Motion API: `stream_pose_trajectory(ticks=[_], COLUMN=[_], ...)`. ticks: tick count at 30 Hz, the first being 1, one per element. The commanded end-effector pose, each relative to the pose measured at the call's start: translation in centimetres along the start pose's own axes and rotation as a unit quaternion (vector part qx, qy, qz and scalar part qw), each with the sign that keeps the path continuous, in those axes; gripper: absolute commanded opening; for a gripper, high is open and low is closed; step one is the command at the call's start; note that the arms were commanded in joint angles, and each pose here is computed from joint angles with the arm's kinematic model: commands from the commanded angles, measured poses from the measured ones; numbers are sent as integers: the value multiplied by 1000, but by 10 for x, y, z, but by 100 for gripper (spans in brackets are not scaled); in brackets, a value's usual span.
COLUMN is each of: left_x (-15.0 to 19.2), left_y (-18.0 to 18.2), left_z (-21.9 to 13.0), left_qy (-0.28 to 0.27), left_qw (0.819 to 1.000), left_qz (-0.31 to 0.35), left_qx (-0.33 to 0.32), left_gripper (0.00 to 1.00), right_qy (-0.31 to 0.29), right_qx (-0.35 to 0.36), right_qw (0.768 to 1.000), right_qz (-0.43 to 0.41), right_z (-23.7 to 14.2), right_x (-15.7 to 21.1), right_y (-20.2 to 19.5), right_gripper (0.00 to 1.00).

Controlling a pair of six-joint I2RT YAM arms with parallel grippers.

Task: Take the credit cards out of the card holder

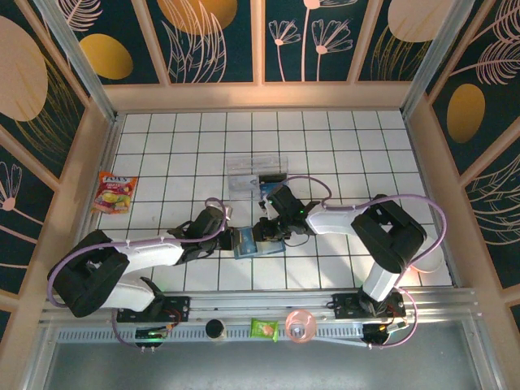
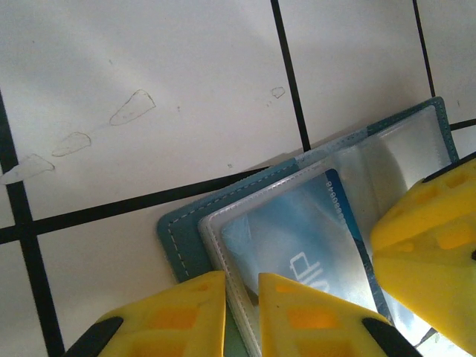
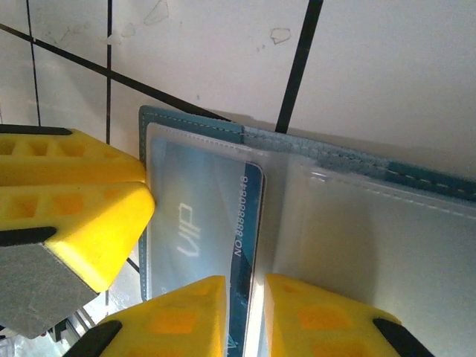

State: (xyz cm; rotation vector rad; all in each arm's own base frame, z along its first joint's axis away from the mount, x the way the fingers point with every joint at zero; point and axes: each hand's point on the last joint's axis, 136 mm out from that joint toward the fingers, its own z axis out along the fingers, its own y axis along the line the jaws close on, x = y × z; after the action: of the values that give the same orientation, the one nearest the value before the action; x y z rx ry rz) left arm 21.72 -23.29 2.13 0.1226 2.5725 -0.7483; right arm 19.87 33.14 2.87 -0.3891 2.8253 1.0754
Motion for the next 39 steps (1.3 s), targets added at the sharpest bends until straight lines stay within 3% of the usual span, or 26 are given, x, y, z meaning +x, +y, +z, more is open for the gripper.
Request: stream_pose_trajectory(ticks=[1, 10, 24, 39], left_x=[7, 8, 5, -2], left_y=[3, -1, 2, 1], left_z=[3, 6, 2, -5], left_qy=[10, 17, 9, 0], left_qw=[1000, 1000, 1000, 1000], left_qz=[-7, -5, 0, 9], left_qx=[4, 15, 3, -5], left_gripper=[18, 15, 11, 10], right_qy=[-2, 6, -48, -103], right_qx=[6, 5, 167, 220], right_qw=[1000, 1000, 985, 970], right_qz=[-8, -4, -16, -22], right_z=[5, 8, -3, -28], right_x=[-5, -2, 0, -10], right_y=[2, -1, -34, -35], right_gripper=[21, 18, 16, 21])
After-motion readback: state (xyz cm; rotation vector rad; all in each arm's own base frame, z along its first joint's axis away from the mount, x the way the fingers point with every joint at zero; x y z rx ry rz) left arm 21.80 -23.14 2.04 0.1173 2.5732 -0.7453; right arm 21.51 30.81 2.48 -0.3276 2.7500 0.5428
